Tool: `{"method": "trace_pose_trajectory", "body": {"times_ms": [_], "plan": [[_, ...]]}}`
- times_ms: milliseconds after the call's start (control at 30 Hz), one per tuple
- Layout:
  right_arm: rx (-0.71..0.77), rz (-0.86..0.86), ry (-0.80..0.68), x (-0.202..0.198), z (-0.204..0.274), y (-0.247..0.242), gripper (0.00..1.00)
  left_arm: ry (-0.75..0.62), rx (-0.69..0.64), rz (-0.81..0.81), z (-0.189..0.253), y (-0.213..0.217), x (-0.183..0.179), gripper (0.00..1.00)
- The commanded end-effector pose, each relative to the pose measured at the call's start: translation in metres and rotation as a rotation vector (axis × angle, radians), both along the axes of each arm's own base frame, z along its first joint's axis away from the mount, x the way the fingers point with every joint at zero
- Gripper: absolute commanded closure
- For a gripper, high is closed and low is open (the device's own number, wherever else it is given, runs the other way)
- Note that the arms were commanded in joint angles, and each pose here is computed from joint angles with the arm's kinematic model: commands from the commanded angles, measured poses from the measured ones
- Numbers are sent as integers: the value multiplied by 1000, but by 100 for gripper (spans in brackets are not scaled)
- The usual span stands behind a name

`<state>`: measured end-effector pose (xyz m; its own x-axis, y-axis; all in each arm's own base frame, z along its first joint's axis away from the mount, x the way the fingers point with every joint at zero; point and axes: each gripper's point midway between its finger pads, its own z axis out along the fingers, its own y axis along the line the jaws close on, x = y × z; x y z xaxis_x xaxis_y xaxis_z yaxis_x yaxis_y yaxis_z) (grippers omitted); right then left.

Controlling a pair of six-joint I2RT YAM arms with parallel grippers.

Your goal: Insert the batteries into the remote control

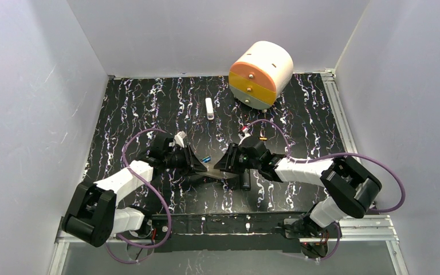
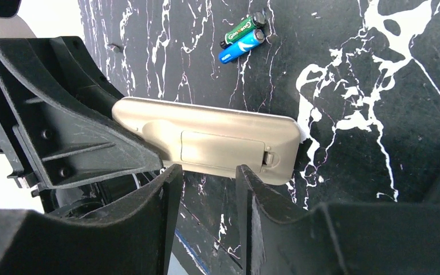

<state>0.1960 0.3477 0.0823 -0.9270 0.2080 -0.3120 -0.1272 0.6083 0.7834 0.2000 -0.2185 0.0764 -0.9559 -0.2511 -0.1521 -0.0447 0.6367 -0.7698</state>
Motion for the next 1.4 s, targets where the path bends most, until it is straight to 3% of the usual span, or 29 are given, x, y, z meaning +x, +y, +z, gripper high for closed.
{"method": "trace_pose_trajectory", "body": {"times_ms": [0,567,967,1167,1367], "plan": [[15,-5,-20,10,3,4,53,85,65,-37,-23,10,-21,100],[-24,3,34,2,-14,0,51,91,113,-32,-31,16,-22,100],[-6,25,38,1,-19,5,44,103,109,-34,-33,15,-22,100],[47,42,73,-6,-19,10,44,105,86,-40,-32,12,-22,100],[236,76,77,-15,5,22,44,125,73,-52,-35,9,-24,100]]}}
